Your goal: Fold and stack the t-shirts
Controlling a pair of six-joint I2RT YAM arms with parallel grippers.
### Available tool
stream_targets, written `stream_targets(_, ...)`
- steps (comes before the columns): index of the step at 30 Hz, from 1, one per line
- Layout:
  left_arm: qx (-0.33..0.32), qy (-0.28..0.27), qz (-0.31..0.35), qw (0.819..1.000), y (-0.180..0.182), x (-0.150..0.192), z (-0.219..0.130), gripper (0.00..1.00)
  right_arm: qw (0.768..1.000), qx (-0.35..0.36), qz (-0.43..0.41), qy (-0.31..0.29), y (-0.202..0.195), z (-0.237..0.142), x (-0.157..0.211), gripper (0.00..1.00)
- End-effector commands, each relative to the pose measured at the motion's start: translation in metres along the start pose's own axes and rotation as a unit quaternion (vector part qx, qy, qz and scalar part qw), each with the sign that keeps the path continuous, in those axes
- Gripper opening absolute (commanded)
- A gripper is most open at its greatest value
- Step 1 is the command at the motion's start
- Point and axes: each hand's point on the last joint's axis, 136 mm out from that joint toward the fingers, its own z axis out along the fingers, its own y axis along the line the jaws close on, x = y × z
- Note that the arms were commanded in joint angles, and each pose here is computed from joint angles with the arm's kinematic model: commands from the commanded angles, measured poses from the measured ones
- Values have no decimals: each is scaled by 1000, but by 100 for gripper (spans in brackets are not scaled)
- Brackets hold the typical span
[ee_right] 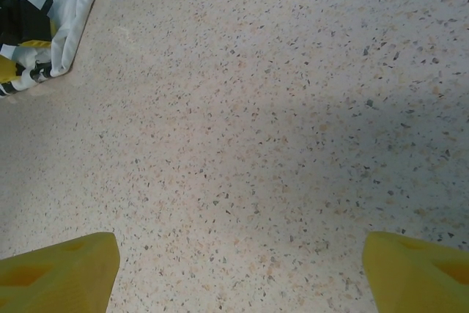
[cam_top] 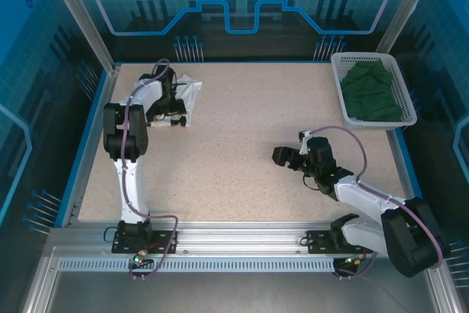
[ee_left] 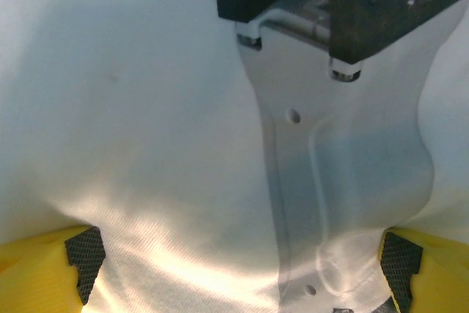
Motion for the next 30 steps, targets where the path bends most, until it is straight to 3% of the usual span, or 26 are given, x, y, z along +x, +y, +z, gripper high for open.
stream_targets(1,-33,25,21,999,16,1,19,99,1000,-10,2,-12,7,1,-11,87)
stream_targets(4,-27,25,28,999,18,-11,23,94,1000,-6,3,-10,6,2,-10,87)
stream_targets(10,-46,4,49,998,22,-38,18,96,1000,1,4,-8,2,5,-9,87)
stream_targets(18,-32,3,20,999,44,-51,21,93,1000,9,7,4,-2,10,-5,87)
stream_targets(23,-23,-2,4,1000,40,-55,16,96,1000,8,8,9,-1,12,-4,87)
stream_targets(30,40,-17,-34,999,19,-67,-11,99,1000,3,-3,1,2,9,-8,87)
